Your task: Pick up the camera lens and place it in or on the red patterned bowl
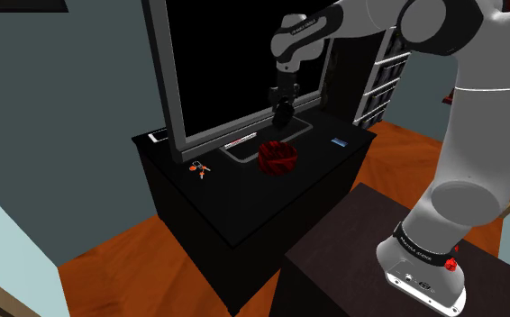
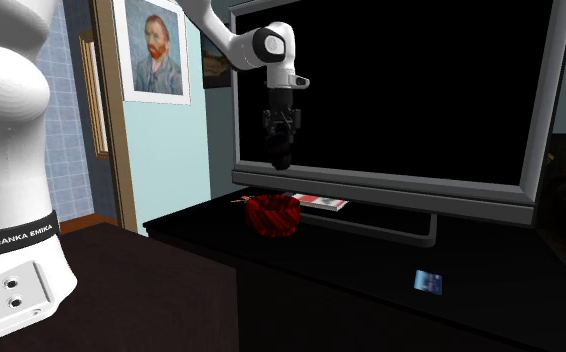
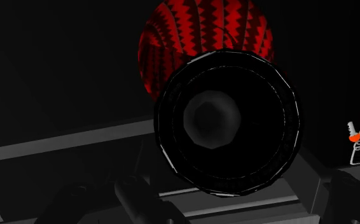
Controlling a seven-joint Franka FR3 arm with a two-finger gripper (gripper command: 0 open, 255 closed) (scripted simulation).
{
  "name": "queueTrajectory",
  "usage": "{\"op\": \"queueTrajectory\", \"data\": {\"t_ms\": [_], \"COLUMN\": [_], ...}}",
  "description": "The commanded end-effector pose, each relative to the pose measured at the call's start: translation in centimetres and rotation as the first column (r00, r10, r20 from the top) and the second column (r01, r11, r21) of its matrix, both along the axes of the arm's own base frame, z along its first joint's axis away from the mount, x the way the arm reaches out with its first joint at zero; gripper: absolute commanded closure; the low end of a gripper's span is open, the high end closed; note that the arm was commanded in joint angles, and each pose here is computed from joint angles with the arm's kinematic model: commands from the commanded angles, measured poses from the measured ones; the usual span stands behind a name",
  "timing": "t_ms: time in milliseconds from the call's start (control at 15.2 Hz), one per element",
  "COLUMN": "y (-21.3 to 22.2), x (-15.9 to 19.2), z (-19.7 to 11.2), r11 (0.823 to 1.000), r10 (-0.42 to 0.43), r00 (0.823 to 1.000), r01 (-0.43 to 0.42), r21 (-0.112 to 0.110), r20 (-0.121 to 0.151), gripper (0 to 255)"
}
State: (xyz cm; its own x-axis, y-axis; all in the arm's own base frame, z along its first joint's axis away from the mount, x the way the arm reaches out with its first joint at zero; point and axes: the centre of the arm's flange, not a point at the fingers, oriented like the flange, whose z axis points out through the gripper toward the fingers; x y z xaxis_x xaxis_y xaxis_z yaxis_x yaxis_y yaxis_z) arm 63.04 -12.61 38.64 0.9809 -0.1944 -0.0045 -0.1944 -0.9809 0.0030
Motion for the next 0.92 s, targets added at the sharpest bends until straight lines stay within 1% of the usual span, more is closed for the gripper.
{"op": "queueTrajectory", "data": {"t_ms": [0, 858], "y": [1.4, 1.4], "x": [-0.5, -0.5], "z": [-0.5, -7.3], "r11": [1.0, 1.0], "r10": [-0.001, -0.001], "r00": [1.0, 1.0], "r01": [0.001, 0.001], "r21": [0.0, 0.0], "r20": [0.001, 0.001], "gripper": [255, 255]}}
